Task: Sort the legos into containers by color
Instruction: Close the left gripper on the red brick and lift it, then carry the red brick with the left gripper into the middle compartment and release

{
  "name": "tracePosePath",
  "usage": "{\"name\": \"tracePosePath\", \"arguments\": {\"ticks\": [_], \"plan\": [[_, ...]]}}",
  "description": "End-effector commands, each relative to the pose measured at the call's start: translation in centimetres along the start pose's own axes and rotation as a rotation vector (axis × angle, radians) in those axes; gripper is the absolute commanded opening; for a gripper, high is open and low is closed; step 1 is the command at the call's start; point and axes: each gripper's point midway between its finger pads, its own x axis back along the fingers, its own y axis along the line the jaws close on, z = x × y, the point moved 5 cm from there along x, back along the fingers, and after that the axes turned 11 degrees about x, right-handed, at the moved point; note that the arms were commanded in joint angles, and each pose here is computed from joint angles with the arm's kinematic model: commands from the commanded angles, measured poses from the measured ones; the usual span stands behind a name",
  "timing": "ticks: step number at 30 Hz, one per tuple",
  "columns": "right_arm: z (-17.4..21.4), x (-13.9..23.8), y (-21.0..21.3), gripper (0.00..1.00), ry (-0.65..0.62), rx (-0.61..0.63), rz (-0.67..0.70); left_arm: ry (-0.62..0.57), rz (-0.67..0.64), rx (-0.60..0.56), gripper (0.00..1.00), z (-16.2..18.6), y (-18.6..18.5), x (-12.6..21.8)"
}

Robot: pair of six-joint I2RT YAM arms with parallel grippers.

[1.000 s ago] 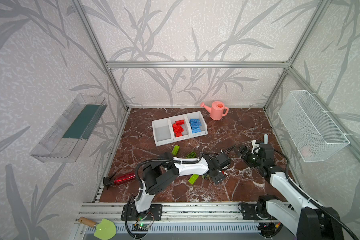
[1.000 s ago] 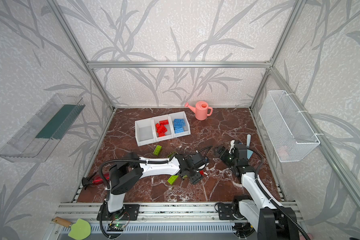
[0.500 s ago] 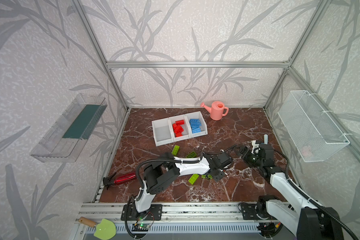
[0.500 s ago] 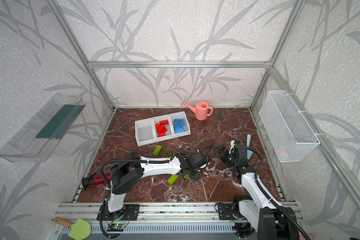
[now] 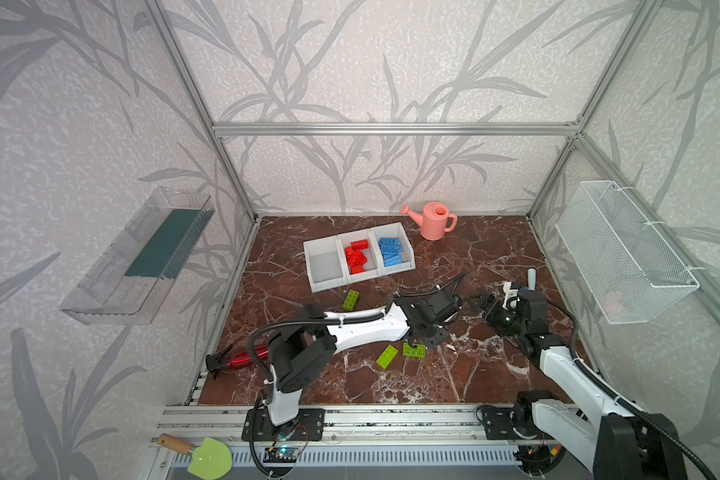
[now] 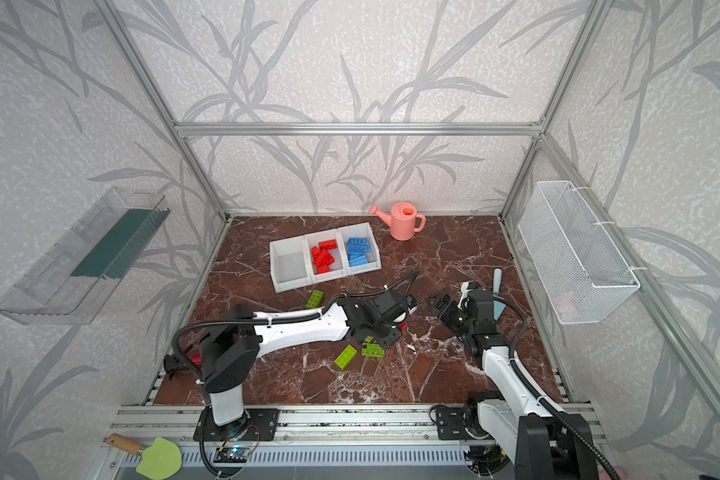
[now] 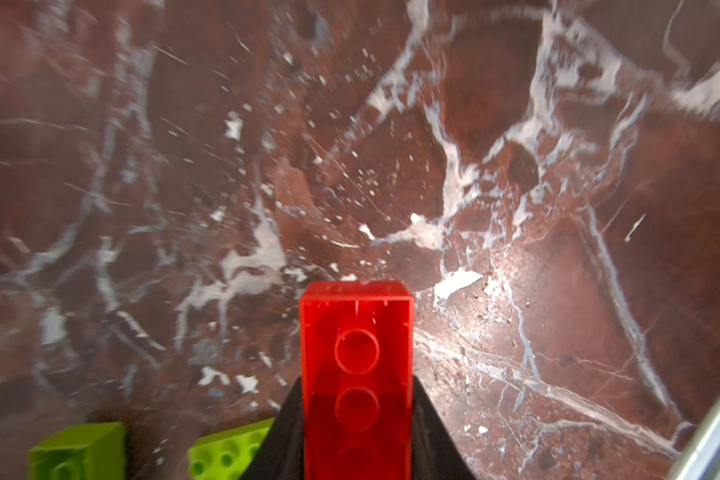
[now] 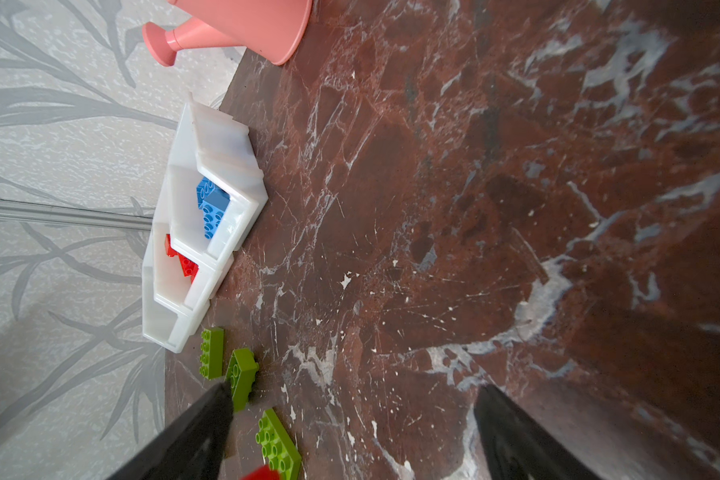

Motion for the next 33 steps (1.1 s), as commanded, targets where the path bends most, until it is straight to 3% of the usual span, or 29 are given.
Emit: {"name": "tracePosePath", "arguments": {"ticks": [1, 3, 6, 14, 22, 33], "plan": [[-0.1, 0.0, 0.4, 0.92, -0.008, 0.013, -0.032, -0.076, -0.024, 0.082, 0.30, -1.6, 3.0, 3.7], [-0.1, 0.0, 0.6, 0.92, -0.007, 0.018, -0.041, -0.110, -0.037, 0.136, 0.30, -2.4, 4.9, 5.2], [0.2, -0.1, 0.9, 0.92, -0.002, 0.044, -0.046, -0.164, -0.193, 0.268, 0.30, -3.7, 9.3, 7.3], [1.4, -1.2, 2.0, 0.92, 0.049, 0.098, -0.071, -0.175, -0.397, 0.653, 0.30, -5.4, 20.0, 9.8], [1.8, -1.2, 2.7, 0.92, 0.057, 0.120, -0.092, -0.161, -0.511, 0.780, 0.30, -6.7, 26.0, 8.4], [2.0, -1.2, 3.0, 0.92, 0.060, 0.145, -0.095, -0.100, -0.526, 0.875, 0.31, -7.8, 31.0, 5.0]]}}
